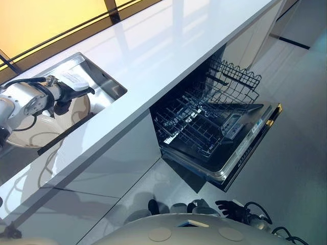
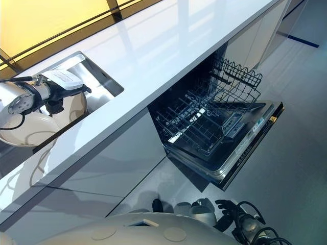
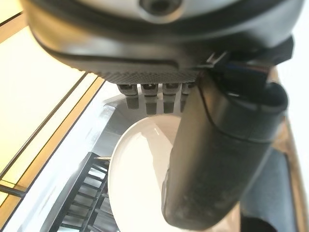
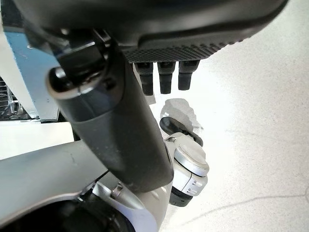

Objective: Pick up plates and place into dishwasher.

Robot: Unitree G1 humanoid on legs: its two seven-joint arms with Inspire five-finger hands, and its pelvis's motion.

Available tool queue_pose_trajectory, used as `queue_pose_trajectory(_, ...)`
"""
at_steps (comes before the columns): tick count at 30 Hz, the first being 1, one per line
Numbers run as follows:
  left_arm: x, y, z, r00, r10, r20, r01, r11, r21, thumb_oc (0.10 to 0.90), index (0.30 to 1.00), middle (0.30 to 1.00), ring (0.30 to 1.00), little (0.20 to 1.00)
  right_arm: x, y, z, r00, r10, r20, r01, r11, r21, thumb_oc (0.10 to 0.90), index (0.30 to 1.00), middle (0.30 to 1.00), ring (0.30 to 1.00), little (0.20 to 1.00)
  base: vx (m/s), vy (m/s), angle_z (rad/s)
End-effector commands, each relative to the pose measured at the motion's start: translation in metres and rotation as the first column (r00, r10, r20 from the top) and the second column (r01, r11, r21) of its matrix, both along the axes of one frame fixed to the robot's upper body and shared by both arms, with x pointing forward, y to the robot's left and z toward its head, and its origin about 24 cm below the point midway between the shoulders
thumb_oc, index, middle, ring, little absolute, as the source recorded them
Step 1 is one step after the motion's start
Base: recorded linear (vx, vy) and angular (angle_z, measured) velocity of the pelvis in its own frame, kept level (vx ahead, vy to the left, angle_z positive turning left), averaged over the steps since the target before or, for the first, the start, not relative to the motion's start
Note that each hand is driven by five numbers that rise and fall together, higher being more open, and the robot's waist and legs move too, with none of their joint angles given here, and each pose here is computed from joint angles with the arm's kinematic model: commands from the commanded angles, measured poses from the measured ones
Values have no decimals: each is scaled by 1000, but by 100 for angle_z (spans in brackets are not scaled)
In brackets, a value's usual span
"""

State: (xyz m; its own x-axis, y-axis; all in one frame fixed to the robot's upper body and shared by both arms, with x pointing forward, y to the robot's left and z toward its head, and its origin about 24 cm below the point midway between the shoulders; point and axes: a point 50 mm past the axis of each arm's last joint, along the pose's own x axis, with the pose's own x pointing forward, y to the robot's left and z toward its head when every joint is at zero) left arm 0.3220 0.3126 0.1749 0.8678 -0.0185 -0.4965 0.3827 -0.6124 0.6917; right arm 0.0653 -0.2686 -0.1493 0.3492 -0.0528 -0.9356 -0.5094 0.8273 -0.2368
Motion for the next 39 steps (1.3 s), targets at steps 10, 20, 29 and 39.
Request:
queue_pose_trajectory(10,8,29,120,876,39,481,-120,983,139,800,900,900,900,900,40,-7,14,990,-7,141,6,1000,10,800,900,900,900,900,4,12,-4)
queue_pose_trajectory(20,15,39,104,901,65,430,-166,965,204,800,900,900,900,900,42,-12,16,990,12,139,-12,1000,-1,800,900,900,900,900,10,10,-6)
queue_pose_trajectory(29,20,37,86,937,74,341,-163,956,242,800,900,900,900,900,47,-13,18,989,21,143,-20,1000,-8,800,900,900,900,900,2,2,-2)
queue_pose_trajectory(39,24,33,70,957,90,277,-153,965,214,800,900,900,900,900,48,-16,20,989,11,151,-10,1000,-11,800,900,900,900,900,6,3,-2)
